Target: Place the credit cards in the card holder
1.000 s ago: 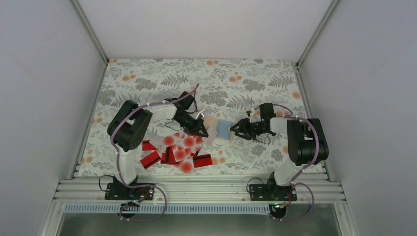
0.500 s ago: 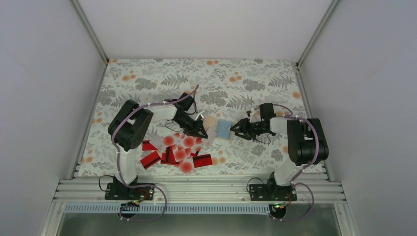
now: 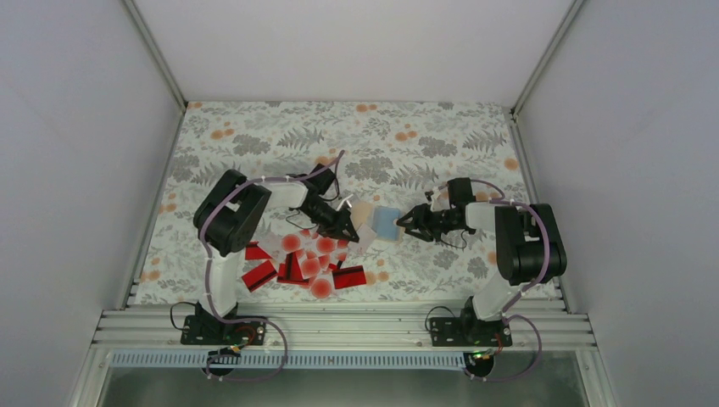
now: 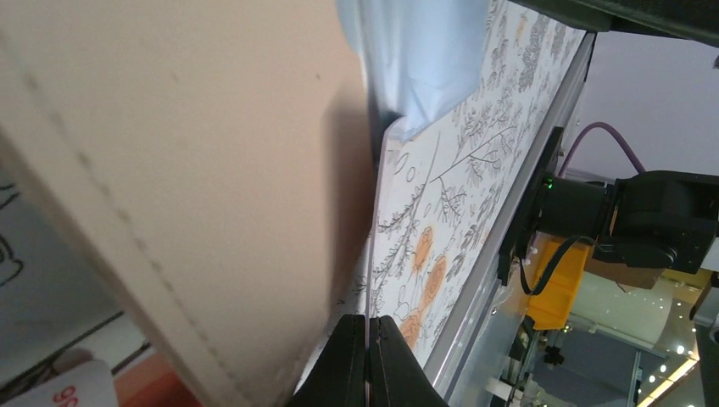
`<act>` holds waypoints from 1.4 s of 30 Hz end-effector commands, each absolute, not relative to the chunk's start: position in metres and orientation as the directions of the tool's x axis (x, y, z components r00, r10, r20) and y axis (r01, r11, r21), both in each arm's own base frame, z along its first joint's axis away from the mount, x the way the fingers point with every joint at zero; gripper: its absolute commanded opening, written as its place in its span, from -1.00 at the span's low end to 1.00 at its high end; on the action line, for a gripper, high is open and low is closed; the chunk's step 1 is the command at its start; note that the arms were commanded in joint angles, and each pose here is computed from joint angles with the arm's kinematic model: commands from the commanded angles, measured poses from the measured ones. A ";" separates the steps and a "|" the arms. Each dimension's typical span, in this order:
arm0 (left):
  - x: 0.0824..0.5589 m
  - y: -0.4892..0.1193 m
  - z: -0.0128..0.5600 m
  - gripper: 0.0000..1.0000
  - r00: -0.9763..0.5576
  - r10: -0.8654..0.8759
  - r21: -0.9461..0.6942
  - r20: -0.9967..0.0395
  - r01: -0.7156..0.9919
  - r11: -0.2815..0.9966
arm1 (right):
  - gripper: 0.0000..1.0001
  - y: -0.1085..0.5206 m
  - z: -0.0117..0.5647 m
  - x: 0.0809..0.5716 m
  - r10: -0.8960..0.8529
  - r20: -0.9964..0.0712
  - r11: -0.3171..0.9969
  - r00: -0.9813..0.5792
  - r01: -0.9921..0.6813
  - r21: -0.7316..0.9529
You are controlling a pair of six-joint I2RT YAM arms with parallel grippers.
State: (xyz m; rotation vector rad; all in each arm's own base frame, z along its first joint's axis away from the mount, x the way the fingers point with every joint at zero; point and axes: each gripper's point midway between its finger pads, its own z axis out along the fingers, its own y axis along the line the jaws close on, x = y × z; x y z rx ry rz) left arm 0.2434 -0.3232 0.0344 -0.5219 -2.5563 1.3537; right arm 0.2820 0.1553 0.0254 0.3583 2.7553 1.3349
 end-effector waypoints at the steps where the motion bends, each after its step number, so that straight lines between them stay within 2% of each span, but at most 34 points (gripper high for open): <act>1: 0.243 -0.326 0.028 -0.95 -0.914 0.405 -0.839 0.028 0.199 0.507 | -0.12 0.141 -0.007 0.267 0.262 0.107 0.676 -0.959 0.262 0.689; 13: 0.250 -0.329 0.022 -0.95 -0.928 0.368 -0.837 0.063 0.151 0.526 | -0.12 0.141 -0.008 0.266 0.266 0.115 0.674 -0.957 0.270 0.688; 18: 0.255 -0.332 0.031 -0.95 -0.937 0.340 -0.862 0.081 0.106 0.496 | -0.12 0.140 -0.009 0.266 0.267 0.117 0.674 -0.956 0.273 0.686; 27: 0.256 -0.325 0.039 -0.95 -0.941 0.296 -0.882 0.166 -0.008 0.472 | -0.12 0.140 -0.009 0.267 0.267 0.116 0.677 -0.957 0.272 0.684; 35: 0.265 -0.322 0.037 -0.95 -0.943 0.291 -0.884 0.160 -0.005 0.467 | -0.12 0.140 -0.011 0.267 0.268 0.124 0.675 -0.955 0.278 0.684; 42: 0.273 -0.331 0.046 -0.95 -0.937 0.338 -0.904 0.084 0.071 0.421 | -0.12 0.141 -0.013 0.266 0.269 0.130 0.673 -0.954 0.283 0.683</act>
